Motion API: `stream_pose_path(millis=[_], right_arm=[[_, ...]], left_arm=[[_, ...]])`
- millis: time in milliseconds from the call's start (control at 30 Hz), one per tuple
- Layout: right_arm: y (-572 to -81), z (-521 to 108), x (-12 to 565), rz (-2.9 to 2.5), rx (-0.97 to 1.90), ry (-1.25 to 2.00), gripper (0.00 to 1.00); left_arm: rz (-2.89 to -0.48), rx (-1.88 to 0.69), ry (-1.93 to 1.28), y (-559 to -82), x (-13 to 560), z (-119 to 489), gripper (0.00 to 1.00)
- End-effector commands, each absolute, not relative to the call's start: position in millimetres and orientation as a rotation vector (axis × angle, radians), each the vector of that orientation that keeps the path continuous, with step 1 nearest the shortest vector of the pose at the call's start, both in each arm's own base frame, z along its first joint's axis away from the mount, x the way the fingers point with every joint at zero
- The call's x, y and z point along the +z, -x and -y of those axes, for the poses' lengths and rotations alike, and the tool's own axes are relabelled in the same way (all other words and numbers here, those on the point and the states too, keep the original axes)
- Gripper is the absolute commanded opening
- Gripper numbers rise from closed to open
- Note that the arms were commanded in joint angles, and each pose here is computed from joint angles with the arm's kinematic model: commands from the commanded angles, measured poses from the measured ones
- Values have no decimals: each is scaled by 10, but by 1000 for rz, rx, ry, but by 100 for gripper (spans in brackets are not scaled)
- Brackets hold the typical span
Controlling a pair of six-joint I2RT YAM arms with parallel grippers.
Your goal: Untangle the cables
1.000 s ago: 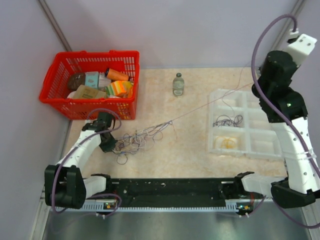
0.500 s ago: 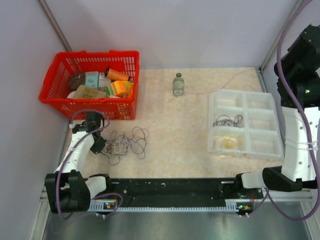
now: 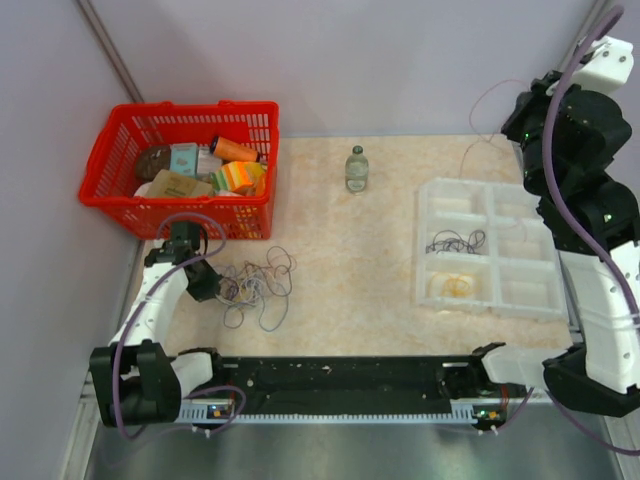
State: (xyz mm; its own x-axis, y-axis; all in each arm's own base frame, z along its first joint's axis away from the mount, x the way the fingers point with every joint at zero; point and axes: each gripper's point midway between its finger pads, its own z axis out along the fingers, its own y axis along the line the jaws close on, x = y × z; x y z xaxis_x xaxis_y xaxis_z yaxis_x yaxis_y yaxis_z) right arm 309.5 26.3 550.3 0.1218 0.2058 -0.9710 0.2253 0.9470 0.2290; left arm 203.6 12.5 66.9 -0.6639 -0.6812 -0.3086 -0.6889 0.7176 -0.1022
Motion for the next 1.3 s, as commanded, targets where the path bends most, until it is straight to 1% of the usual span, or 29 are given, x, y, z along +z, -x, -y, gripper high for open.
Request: stream_pose_path(millis=[0, 67, 200, 367, 433, 533, 600, 700, 800, 967, 1100, 1167, 1267], right_arm=[[-2826, -267, 5542, -1471, 12, -269, 0], [-2745, -242, 5644, -1452, -3, -225, 0], [-2751, -89, 5783, -1417, -86, -282, 0], [-2780, 336, 5850, -1383, -287, -463, 0], [-2767, 518, 5901, -1370, -372, -497, 0], [-2768, 795, 5819, -1373, -488, -570, 0], [-2731, 1026, 5665, -1388, -575, -629, 0], [-2650, 1289, 5480, -1383, -619, -717, 0], [-2646, 1496, 5165, -1448, -699, -774, 0], [-2723, 1466, 4533, -1575, -648, -812, 0], [-2751, 1277, 3947, -1709, -504, -834, 0], [-2693, 1232, 3684, -1757, -472, -864, 0], [-2582, 1253, 3133, -1860, -406, -993, 0]], left_arm=[[-2579, -285, 889, -2280, 855, 209, 1], [-2592, -369, 837, -2314, 889, 312, 3], [-2595, -439, 772, -2388, 980, 396, 7], [-2587, -526, 631, -2468, 1107, 506, 13], [-2589, -538, 609, -2458, 1098, 528, 14], [-2582, -585, 565, -2479, 1114, 602, 15], [-2584, -592, 547, -2486, 1107, 622, 15], [-2589, -580, 517, -2505, 1110, 618, 15], [-2604, -570, 500, -2506, 1082, 612, 16], [-2633, -572, 494, -2523, 997, 619, 16], [-2661, -554, 498, -2524, 930, 603, 17], [-2675, -560, 505, -2528, 901, 606, 17], [-2700, -557, 505, -2526, 852, 603, 17]])
